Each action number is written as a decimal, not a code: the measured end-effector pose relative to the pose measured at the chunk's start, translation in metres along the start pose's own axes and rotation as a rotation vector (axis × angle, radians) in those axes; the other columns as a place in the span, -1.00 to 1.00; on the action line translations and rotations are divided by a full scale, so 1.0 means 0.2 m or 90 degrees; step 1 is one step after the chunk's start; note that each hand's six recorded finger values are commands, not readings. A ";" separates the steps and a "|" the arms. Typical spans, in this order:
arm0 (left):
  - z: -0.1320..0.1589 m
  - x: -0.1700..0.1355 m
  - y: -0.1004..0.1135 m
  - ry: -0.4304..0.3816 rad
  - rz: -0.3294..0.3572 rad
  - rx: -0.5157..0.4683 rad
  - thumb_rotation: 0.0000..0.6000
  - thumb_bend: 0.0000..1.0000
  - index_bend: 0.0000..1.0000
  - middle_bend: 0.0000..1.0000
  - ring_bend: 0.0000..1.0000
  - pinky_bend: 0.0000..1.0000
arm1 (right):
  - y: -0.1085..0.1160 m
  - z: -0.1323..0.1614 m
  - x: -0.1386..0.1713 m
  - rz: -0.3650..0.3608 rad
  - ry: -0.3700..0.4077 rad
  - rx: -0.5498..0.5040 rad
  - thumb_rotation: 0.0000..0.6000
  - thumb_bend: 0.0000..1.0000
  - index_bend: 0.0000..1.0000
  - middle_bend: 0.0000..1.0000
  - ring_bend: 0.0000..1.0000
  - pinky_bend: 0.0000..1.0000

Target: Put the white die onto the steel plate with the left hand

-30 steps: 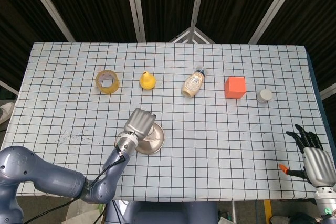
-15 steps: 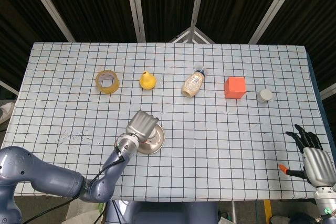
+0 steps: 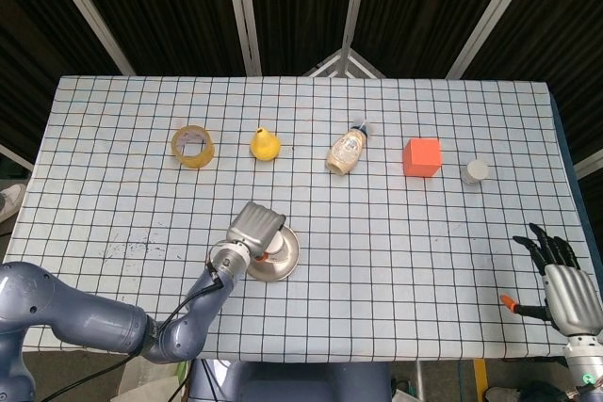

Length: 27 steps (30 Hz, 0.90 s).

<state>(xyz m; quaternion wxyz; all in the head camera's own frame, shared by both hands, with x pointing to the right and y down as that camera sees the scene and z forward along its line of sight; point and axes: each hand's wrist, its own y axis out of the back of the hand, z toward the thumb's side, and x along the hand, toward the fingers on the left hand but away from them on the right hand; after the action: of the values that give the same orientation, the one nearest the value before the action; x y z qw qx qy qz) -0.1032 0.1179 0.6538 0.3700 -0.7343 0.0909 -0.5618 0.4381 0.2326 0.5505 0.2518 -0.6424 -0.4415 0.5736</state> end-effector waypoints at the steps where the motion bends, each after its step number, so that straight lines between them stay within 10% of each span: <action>1: 0.00 0.00 0.00 0.000 -0.003 -0.013 1.00 -0.13 -0.07 -0.04 0.30 0.38 | 0.00 0.00 0.00 0.000 0.000 0.000 1.00 -0.71 -0.60 -0.93 -0.81 -1.00; 7: 0.04 -0.02 -0.03 -0.033 -0.060 -0.097 1.00 -0.14 -0.08 -0.04 0.30 0.38 | 0.00 0.00 0.00 -0.001 0.000 -0.001 1.00 -0.71 -0.60 -0.93 -0.81 -1.00; 15: -0.02 -0.02 0.00 -0.009 -0.017 -0.013 1.00 -0.13 -0.10 -0.05 0.30 0.38 | 0.00 0.00 0.00 0.002 0.001 0.001 1.00 -0.71 -0.60 -0.93 -0.81 -1.00; 21: 0.06 -0.04 -0.04 -0.051 -0.077 -0.124 1.00 -0.13 -0.08 -0.04 0.30 0.38 | 0.00 0.00 0.00 0.000 0.000 -0.001 1.00 -0.71 -0.60 -0.93 -0.81 -1.00; 27: 0.03 -0.03 -0.03 -0.041 -0.063 -0.061 1.00 -0.13 -0.08 -0.04 0.30 0.38 | 0.00 0.00 0.00 0.001 0.001 -0.002 1.00 -0.71 -0.60 -0.93 -0.81 -1.00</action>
<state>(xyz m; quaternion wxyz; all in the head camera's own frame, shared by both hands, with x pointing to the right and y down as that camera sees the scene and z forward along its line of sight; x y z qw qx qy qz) -0.1012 0.1275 0.6522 0.3091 -0.7723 0.0694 -0.5507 0.4376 0.2328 0.5505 0.2507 -0.6434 -0.4420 0.5725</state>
